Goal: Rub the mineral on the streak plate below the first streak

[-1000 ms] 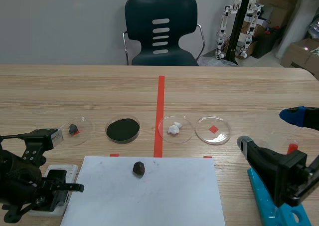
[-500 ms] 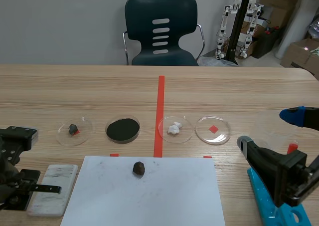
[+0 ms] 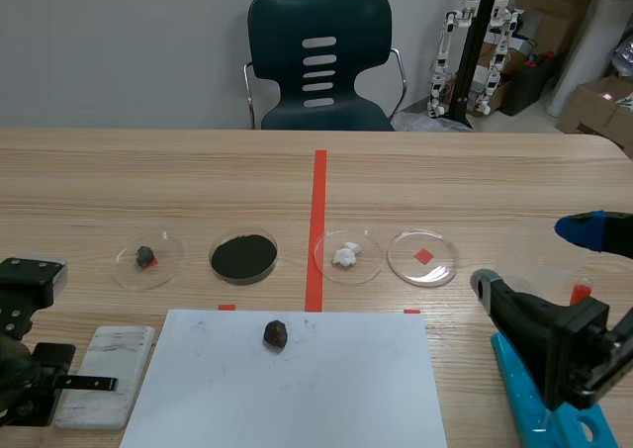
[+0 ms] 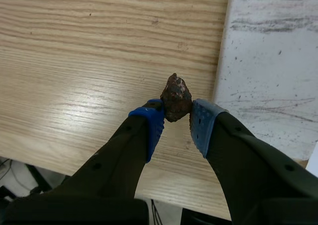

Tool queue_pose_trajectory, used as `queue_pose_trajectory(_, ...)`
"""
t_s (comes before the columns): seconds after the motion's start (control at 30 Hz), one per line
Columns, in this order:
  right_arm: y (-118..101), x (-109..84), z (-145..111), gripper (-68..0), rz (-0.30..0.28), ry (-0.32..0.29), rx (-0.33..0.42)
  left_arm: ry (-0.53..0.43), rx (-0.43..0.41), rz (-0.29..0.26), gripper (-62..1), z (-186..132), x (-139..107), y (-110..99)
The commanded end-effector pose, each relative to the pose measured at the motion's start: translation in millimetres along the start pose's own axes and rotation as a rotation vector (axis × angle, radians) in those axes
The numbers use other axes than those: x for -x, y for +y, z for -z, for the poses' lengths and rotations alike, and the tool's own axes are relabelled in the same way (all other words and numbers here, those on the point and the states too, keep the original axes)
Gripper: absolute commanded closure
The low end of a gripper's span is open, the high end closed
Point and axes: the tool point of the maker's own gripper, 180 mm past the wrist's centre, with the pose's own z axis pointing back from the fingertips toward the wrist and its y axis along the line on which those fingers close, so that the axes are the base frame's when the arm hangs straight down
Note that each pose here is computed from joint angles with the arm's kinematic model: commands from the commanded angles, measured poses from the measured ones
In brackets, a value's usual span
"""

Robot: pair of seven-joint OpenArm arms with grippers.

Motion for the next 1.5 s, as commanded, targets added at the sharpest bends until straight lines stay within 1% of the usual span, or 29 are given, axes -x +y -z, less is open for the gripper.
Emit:
queue_pose_trajectory(0.0,0,-11.6,0,-59.1,-0.007,-0.037,-0.003,-0.040,-0.006,-0.019,-13.0,-1,-4,6)
queue_pose_trajectory(0.17,0,-11.7,0,-59.1,-0.007,-0.037,-0.003,-0.154,0.007,-0.066,-13.0,-5,-11,14)
queue_pose_trajectory(0.3,0,-11.7,0,-59.1,-0.007,-0.037,-0.003,-0.256,0.030,-0.073,-13.0,-19,-20,16)
queue_pose_trajectory(0.4,0,-11.7,0,-59.1,-0.007,-0.037,-0.003,-0.343,0.073,-0.083,-13.0,-35,-28,10)
queue_pose_trajectory(0.47,0,-11.6,0,-59.1,-0.007,-0.037,-0.003,-0.402,0.114,-0.095,-13.0,-49,-33,3)
queue_pose_trajectory(0.5,0,-11.6,0,-59.1,-0.007,-0.037,-0.003,-0.431,0.140,-0.090,-13.0,-57,-36,-2)
queue_pose_trajectory(0.63,0,-11.7,0,-59.1,-0.007,-0.037,-0.003,-0.564,0.256,-0.026,-13.0,-90,-45,-27)
queue_pose_trajectory(0.73,0,-11.7,0,-59.1,-0.007,-0.037,-0.003,-0.646,0.351,0.009,-13.0,-116,-49,-48)
queue_pose_trajectory(0.8,0,-11.7,0,-59.1,-0.007,-0.037,-0.003,-0.703,0.414,0.021,-13.0,-134,-51,-61)
queue_pose_trajectory(0.93,0,-11.7,0,-59.1,-0.007,-0.037,-0.003,-0.826,0.511,0.024,-13.0,-171,-55,-80)
queue_pose_trajectory(1.1,0,-11.7,0,-59.1,-0.007,-0.037,-0.003,-0.989,0.632,0.085,-13.1,-219,-55,-107)
queue_pose_trajectory(1.2,0,-11.7,0,-59.1,-0.007,-0.037,-0.003,-1.043,0.695,0.145,-13.1,-235,-50,-126)
queue_pose_trajectory(1.3,0,-11.7,0,-59.1,-0.007,-0.037,-0.003,-1.073,0.742,0.243,-13.1,-246,-41,-144)
queue_pose_trajectory(1.37,0,-11.6,0,-59.1,-0.007,-0.037,-0.003,-1.082,0.738,0.307,-13.1,-248,-36,-151)
queue_pose_trajectory(1.4,0,-11.6,0,-59.1,-0.007,-0.037,-0.003,-1.086,0.735,0.327,-13.1,-249,-34,-153)
queue_pose_trajectory(1.43,0,-11.6,0,-59.1,-0.007,-0.037,-0.003,-1.088,0.731,0.340,-13.0,-249,-34,-153)
queue_pose_trajectory(1.47,0,-11.6,0,-59.1,-0.007,-0.037,-0.003,-1.089,0.730,0.340,-13.1,-249,-34,-153)
